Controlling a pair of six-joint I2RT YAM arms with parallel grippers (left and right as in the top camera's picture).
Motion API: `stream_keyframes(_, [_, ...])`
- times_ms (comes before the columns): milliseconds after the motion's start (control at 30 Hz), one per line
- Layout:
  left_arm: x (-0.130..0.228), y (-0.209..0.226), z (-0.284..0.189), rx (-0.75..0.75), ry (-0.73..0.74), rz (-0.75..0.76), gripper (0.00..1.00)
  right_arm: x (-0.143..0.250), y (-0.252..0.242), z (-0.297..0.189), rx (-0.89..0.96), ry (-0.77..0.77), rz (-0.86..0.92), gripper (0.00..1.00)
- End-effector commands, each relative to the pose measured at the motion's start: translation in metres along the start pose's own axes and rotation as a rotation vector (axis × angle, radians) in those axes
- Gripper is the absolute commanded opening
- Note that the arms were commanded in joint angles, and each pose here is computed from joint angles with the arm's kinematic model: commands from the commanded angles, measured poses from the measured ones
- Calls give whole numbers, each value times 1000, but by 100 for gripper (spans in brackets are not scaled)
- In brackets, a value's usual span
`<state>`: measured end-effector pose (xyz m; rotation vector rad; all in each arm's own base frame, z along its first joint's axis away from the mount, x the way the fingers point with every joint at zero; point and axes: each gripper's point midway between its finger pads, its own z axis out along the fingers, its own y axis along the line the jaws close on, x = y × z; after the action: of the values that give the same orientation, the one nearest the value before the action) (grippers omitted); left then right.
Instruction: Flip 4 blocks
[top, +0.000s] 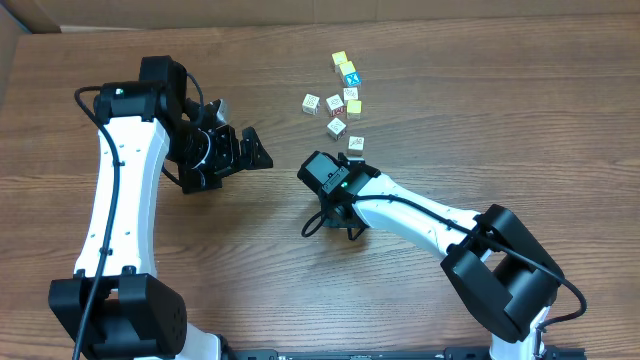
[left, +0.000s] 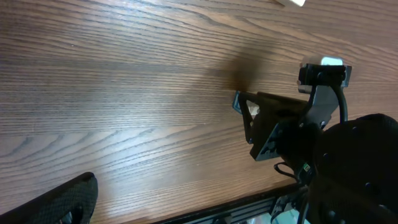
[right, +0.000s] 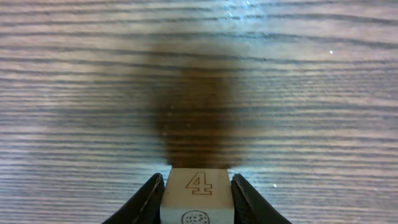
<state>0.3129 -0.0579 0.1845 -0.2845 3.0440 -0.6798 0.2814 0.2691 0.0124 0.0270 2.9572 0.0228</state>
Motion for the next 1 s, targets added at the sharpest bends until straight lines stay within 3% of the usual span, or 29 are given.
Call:
stream_keyframes(0, [-3, -3, -3, 0, -14, 23, 100, 6, -1, 0, 2, 27, -7, 33])
stream_keyframes(400, [-3, -3, -3, 0, -14, 22, 100, 5, -3, 0, 4, 29, -6, 34])
stream_keyframes(500, [-3, -3, -3, 0, -14, 22, 100, 5, -3, 0, 4, 29, -5, 47])
stream_keyframes(867, [-3, -3, -3, 0, -14, 22, 100, -10, 7, -15, -22, 3, -22, 70])
stream_keyframes(967, [-3, -3, -3, 0, -14, 22, 100, -23, 7, -27, -27, -7, -40, 86])
